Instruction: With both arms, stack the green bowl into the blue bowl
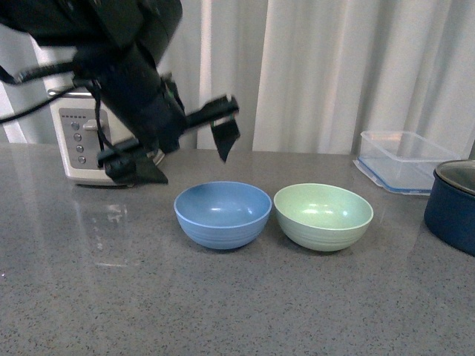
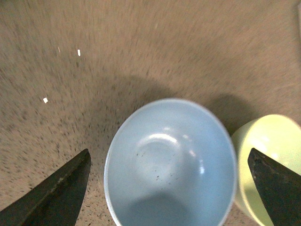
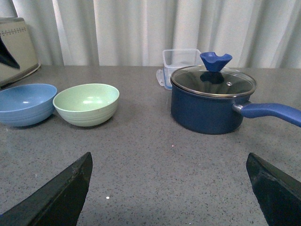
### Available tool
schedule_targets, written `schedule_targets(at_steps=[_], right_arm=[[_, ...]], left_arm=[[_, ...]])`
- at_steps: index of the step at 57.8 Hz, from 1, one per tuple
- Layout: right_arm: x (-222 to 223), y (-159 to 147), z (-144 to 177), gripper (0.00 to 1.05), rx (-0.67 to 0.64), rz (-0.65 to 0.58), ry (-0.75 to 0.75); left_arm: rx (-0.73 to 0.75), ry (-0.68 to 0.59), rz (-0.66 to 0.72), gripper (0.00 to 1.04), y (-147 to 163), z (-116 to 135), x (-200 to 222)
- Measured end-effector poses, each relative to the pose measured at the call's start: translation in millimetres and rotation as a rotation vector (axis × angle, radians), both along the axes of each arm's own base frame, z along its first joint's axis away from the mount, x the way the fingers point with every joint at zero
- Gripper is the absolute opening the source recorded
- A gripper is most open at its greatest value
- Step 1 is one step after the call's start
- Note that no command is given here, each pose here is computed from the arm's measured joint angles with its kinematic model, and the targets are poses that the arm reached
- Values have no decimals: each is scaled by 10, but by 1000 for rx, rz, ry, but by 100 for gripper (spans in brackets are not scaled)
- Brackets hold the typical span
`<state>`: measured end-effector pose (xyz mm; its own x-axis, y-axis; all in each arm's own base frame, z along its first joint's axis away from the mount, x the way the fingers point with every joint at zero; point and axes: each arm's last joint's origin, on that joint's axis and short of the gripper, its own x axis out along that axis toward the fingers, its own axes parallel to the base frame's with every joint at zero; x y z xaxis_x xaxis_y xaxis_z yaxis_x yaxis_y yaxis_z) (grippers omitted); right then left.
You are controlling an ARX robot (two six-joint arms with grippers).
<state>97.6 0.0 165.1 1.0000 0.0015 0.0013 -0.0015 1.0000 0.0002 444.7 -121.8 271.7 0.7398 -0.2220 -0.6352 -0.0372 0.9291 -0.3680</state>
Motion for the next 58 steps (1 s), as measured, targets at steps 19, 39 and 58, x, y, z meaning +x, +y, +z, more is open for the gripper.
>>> schedule_targets(at_steps=[19,39,58], right_arm=[[0,0,0,95,0,0,0],[0,0,0,95,0,0,0],[0,0,0,95,0,0,0]], left_arm=[[287,-814,143,57,615,491,-1183],[359,-746,103,4,956,-394,-1978],[363,-728,96,4,1114,-737,-2486]])
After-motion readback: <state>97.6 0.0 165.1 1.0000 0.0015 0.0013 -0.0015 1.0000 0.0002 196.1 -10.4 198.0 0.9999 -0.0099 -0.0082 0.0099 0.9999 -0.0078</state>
